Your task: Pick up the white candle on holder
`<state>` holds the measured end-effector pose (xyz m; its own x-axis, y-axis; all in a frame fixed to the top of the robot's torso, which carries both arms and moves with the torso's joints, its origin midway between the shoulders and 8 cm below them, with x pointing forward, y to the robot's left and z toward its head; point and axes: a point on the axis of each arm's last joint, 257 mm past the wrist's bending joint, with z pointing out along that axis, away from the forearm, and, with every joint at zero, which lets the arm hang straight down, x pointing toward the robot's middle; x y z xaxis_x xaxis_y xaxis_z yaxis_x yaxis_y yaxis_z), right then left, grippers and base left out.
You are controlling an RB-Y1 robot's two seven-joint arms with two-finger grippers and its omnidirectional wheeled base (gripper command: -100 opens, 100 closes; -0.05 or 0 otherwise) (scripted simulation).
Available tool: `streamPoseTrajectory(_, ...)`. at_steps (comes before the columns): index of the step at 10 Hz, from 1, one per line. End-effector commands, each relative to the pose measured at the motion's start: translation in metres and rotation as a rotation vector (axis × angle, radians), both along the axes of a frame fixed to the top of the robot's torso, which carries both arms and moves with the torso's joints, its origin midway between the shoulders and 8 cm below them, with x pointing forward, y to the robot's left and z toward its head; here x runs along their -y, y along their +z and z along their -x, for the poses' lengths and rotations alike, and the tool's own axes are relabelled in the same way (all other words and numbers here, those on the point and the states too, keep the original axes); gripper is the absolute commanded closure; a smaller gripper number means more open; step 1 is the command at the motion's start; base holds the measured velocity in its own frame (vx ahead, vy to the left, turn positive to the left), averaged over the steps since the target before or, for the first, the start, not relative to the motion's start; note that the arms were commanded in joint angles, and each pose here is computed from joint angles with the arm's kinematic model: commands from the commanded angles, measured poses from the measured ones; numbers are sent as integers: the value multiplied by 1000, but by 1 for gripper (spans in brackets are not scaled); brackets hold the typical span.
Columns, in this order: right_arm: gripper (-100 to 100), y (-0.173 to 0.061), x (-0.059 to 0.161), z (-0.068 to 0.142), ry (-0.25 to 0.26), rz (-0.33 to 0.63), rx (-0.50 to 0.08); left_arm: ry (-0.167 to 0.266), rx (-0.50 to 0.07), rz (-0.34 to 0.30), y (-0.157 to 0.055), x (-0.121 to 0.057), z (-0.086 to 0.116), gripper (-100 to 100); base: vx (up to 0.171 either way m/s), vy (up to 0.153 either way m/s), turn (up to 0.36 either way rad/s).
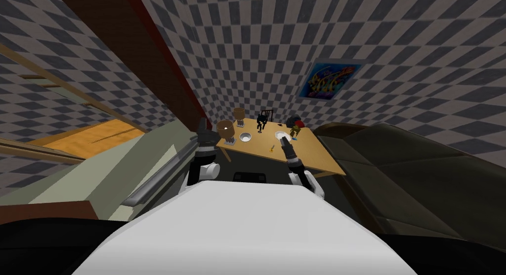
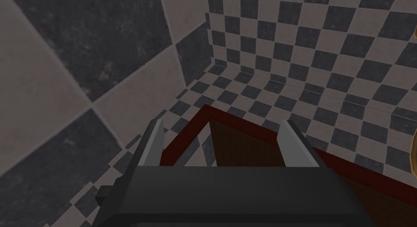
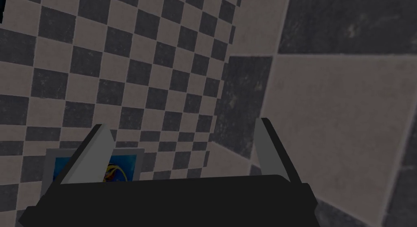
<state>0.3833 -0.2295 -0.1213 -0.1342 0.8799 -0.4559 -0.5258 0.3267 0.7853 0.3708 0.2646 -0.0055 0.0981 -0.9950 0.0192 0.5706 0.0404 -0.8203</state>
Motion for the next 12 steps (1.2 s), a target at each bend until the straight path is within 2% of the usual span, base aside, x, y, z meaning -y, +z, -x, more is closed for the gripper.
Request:
streamPoseTrajectory(1, -100, -24, 4, 1, 22, 50, -48, 0, 0, 0, 0, 0, 0, 0, -7, 17, 67)
streamPoseTrajectory(2, -100, -29, 6, 0, 22, 59, -59, 0, 0, 0, 0, 0, 0, 0, -5, 11, 33)
streamPoseTrajectory(3, -100, -45, 7, 1, 45, 107, -93, 0, 0, 0, 0, 0, 0, 0, -5, 17, 94)
streamPoseTrajectory(4, -100, -51, 10, 1, 40, 110, -106, 0, 0, 0, 0, 0, 0, 0, -5, 10, 41)
streamPoseTrajectory(6, -100, -89, 14, 5, 76, 196, -184, 0, 0, 0, 0, 0, 0, 0, -7, 20, 118)
streamPoseTrajectory(9, -100, -122, 31, 9, 90, 276, -256, 0, 0, 0, 0, 0, 0, 0, -1, 16, 80)
streamPoseTrajectory(10, -100, -141, 37, 14, 105, 323, -298, 0, 0, 0, 0, 0, 0, 0, -4, 17, 116)
streamPoseTrajectory(11, -100, -145, 41, 15, 104, 335, -308, 0, 0, 0, 0, 0, 0, 0, -3, 13, 74)
streamPoseTrajectory(12, -100, -160, 47, 20, 123, 387, -343, 0, 0, 0, 0, 0, 0, 0, 1, 19, 126)
